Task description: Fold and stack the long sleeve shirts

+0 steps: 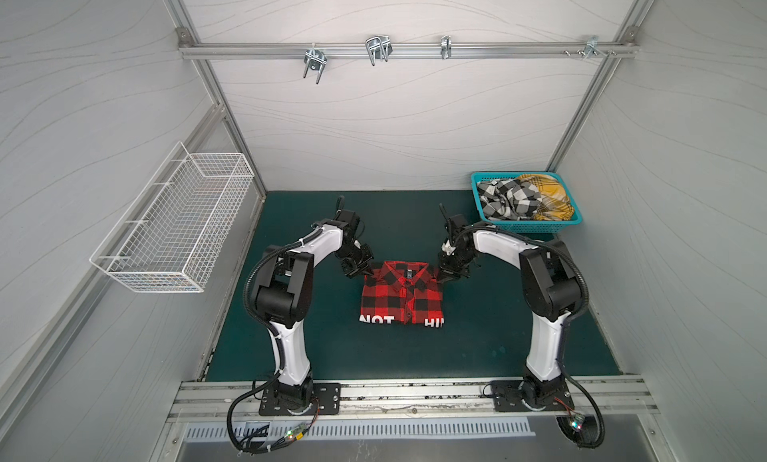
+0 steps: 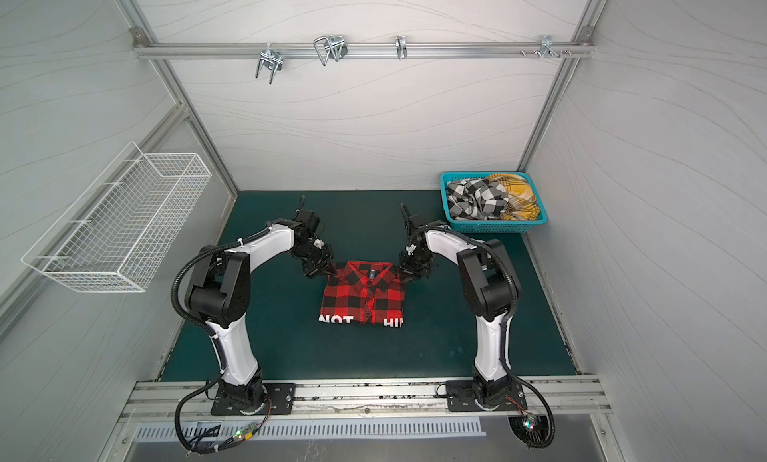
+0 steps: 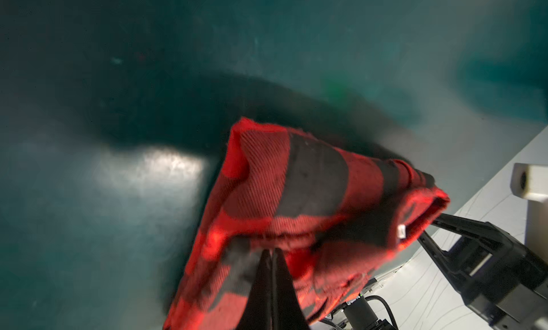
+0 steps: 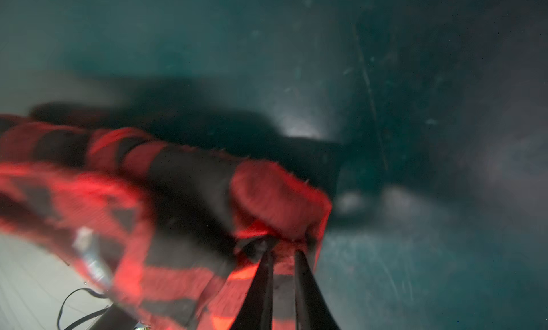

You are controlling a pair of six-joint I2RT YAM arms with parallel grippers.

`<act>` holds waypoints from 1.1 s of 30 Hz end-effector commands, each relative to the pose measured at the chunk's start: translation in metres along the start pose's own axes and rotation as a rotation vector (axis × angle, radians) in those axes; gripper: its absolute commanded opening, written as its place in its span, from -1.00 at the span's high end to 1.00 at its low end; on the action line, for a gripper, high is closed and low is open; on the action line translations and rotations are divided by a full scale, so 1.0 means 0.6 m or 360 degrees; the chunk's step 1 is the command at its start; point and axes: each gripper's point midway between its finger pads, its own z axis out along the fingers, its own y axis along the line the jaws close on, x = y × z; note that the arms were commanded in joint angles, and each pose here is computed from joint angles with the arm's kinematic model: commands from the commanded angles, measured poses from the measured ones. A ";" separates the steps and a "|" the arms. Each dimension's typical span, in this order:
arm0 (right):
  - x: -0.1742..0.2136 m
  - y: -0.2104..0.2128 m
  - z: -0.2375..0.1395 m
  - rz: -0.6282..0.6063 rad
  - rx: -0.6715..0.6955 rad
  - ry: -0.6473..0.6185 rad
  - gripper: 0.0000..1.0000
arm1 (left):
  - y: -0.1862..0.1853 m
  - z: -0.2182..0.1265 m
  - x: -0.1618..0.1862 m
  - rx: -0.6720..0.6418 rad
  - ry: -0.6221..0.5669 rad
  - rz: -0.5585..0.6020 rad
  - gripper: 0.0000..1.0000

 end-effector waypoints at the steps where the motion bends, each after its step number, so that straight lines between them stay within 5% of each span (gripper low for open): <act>1: -0.009 -0.023 0.019 0.0023 0.0062 0.0010 0.68 | 0.000 0.025 -0.003 0.0015 0.0042 0.0013 0.97; 5: -0.017 -0.022 0.016 -0.0010 0.0065 0.0022 0.69 | 0.003 0.032 0.002 0.0019 0.0061 0.0002 0.98; 10: -0.021 0.011 -0.050 -0.0093 0.0036 -0.0078 0.60 | -0.029 -0.032 0.005 0.0075 -0.0068 0.0071 0.66; 17: 0.061 0.055 -0.134 -0.0222 0.0042 -0.0190 0.37 | -0.015 -0.104 0.062 0.0070 -0.0175 0.0145 0.66; 24: 0.150 0.089 -0.144 -0.0260 -0.0048 -0.0196 0.34 | 0.022 -0.075 0.128 0.0103 -0.0082 0.0112 0.86; 33: 0.193 0.066 -0.055 -0.0235 0.0017 -0.0041 0.43 | 0.040 0.003 0.147 0.0076 0.0023 0.0024 0.99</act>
